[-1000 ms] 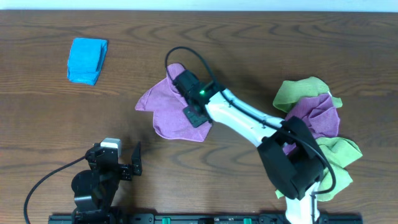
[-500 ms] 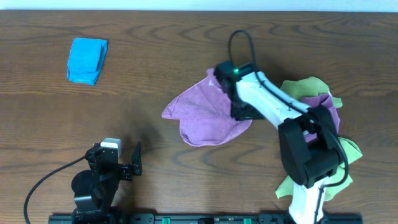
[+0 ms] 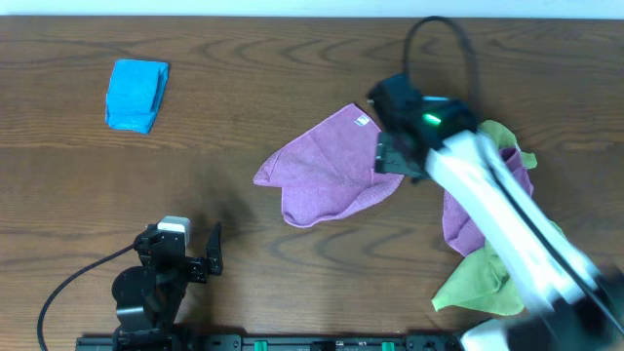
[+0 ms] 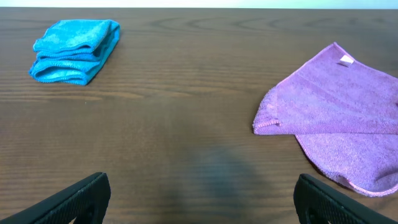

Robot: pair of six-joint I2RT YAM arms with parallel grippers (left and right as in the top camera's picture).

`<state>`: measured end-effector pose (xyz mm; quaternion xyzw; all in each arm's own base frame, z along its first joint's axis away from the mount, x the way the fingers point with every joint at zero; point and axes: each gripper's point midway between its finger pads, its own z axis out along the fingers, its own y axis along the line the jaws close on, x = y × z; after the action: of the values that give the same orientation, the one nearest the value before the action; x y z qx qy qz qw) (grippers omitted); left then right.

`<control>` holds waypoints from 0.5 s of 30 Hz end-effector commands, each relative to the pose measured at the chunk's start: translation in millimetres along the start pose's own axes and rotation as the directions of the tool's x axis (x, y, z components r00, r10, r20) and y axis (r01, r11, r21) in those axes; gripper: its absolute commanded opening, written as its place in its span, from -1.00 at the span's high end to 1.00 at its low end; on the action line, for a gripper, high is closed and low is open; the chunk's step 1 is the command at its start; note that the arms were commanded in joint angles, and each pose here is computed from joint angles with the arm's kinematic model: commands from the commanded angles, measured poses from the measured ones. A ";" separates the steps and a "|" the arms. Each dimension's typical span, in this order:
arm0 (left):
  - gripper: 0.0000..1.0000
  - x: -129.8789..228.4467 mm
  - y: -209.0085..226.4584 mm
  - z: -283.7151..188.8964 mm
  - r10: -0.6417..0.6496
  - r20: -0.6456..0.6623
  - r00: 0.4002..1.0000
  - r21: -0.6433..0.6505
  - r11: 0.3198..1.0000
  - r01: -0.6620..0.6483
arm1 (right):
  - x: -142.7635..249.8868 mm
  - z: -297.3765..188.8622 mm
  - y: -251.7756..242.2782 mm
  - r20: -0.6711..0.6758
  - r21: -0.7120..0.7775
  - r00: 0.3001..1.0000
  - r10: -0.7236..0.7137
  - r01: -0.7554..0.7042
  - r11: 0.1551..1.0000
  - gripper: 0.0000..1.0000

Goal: Fold the cloth
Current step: 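Release the purple cloth and retract the right arm to rest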

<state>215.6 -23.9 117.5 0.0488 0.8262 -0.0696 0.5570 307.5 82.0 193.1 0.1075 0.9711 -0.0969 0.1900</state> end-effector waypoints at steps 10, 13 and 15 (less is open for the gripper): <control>-0.91 7.0 -15.9 2.1 -0.087 -0.020 0.996 0.093 0.992 0.089 | 89.0 -124.9 -63.2 0.133 -0.302 0.984 -0.119 0.154 0.941 -0.99; -0.91 5.4 -54.1 -5.9 -0.302 -0.103 0.948 0.300 0.899 0.319 | 114.5 -138.9 -71.7 0.164 -0.396 0.979 -0.125 0.181 0.900 -0.98; -0.91 3.4 -101.2 -30.3 -0.495 -0.353 0.794 0.474 0.637 0.608 | 136.7 -147.1 -83.9 0.185 -0.464 0.976 -0.115 0.190 0.866 -0.99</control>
<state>203.1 -68.9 124.7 0.0045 0.8150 -0.2614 0.5171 132.2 54.9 289.4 -0.0031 0.9555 0.0859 0.2821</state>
